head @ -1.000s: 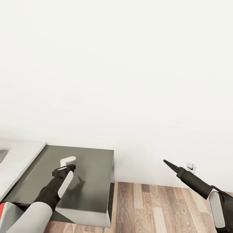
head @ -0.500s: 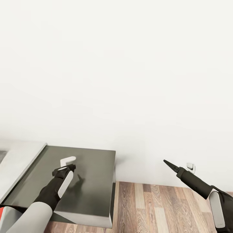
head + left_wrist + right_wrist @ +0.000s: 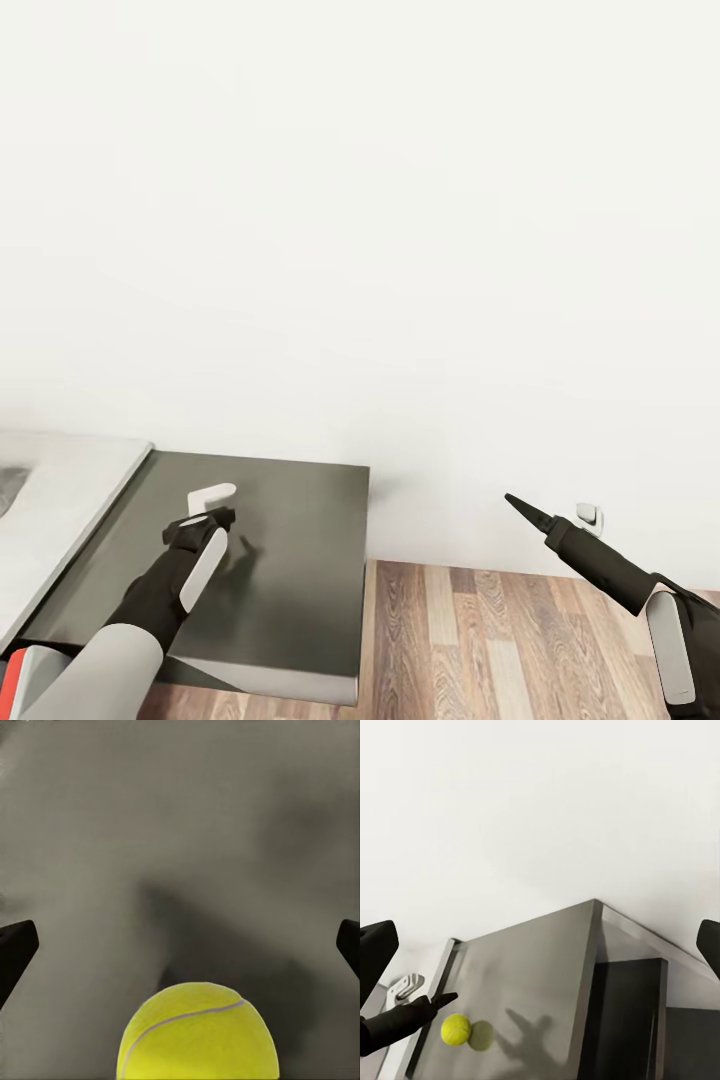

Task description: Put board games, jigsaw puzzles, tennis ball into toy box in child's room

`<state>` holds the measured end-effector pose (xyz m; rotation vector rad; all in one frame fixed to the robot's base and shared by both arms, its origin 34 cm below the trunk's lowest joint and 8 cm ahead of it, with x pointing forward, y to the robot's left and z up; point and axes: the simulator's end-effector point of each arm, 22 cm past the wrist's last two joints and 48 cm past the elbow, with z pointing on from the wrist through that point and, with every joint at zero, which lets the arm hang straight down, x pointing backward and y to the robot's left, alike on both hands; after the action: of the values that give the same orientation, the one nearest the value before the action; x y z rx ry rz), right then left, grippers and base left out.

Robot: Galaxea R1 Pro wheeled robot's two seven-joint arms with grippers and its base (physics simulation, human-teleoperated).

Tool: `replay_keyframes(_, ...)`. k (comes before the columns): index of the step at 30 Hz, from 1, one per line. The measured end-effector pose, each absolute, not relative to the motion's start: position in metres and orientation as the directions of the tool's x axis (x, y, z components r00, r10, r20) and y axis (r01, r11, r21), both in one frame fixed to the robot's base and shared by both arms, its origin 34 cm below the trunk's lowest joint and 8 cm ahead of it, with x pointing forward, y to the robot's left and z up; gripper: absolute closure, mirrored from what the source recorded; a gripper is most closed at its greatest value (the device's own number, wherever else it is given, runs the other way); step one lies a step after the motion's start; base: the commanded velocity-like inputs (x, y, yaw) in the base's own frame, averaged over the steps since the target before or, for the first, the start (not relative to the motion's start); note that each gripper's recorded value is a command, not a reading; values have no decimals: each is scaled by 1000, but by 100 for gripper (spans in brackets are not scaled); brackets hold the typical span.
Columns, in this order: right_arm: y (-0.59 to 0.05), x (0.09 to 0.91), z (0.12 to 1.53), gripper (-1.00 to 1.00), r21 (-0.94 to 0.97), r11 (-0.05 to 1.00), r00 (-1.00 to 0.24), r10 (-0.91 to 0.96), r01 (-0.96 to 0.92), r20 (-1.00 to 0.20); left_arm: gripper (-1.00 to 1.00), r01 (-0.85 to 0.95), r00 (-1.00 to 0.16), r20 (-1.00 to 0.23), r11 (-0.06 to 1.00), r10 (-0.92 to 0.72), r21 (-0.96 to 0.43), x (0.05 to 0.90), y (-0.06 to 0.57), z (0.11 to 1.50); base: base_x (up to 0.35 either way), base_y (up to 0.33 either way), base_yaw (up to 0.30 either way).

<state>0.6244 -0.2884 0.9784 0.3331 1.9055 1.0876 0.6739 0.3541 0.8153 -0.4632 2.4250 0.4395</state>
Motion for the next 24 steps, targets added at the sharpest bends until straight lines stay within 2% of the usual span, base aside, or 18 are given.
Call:
replay_keyframes(5,-288,624,978,-100,795,579,-568,597,-183,-566,-100,-426,-745,-631,883,-218,197,674,354,815,-21,12,0)
replay_keyframes(13,-288,625,978,-100,795,579,-568,597,-184,-566,-100,-426,-745,-631,883,-219,196,674,353,815,-144,2,0)
replay_keyframes(24,-288,624,978,-100,794,579,-568,597,-184,-567,-100,-425,-745,-630,884,-219,196,674,353,815,-20,0,0)
